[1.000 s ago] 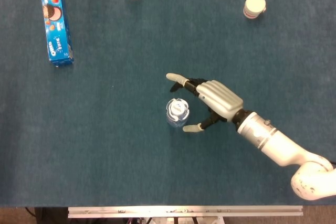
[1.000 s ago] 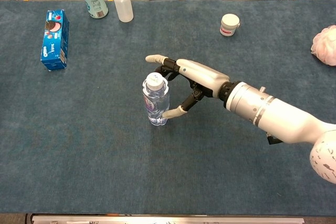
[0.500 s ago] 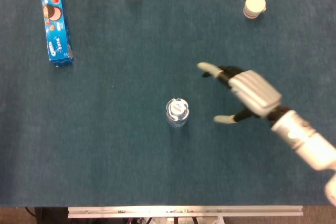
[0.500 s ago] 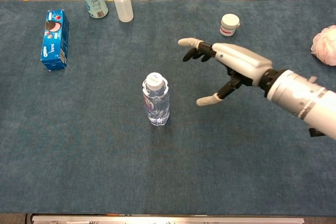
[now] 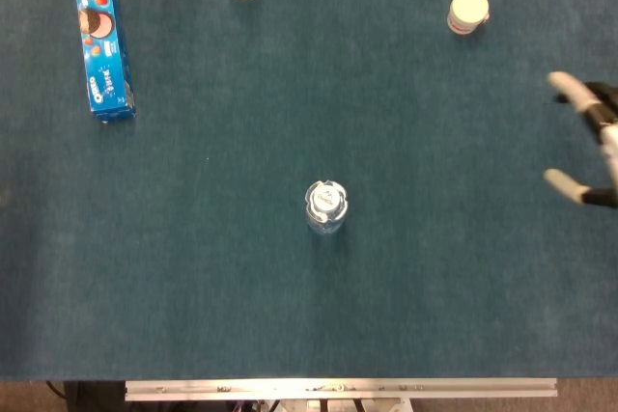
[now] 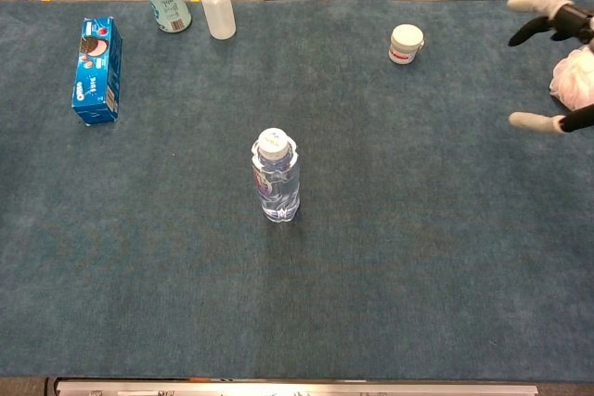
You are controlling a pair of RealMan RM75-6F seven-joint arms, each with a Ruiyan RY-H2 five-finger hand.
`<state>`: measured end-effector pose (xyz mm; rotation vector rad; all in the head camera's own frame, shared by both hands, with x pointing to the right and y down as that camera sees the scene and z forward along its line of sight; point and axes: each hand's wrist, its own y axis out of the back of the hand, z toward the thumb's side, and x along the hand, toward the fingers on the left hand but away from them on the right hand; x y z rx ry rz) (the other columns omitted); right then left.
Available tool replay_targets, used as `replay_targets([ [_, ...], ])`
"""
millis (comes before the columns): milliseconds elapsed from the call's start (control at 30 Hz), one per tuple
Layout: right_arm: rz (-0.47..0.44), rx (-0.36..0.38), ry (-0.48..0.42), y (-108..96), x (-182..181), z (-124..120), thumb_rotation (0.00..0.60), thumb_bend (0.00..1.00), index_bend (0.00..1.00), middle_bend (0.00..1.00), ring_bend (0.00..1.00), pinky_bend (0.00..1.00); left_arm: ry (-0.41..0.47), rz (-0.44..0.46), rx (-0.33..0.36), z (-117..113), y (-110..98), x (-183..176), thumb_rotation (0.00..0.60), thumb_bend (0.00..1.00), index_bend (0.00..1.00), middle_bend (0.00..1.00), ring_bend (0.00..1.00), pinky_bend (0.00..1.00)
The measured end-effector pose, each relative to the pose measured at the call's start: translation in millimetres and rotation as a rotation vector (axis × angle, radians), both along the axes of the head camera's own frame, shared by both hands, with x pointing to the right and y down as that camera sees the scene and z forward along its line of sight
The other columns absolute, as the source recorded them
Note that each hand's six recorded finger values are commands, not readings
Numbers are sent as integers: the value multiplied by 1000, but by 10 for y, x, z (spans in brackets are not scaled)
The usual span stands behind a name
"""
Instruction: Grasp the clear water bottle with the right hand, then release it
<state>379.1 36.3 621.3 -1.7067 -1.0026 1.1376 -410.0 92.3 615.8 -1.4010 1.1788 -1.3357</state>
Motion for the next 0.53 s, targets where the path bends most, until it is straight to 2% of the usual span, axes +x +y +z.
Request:
replay_targets([
  [300,125,54,83,188,510,-200,600,153,140,313,180,222,11,-1,8,-22,31,37,600,292,108,175,120,166],
  [533,170,61,69,246,632,-233,600,154,140,313,180,222,12,2,5,-25,55,60,600,292,108,175,120,166],
])
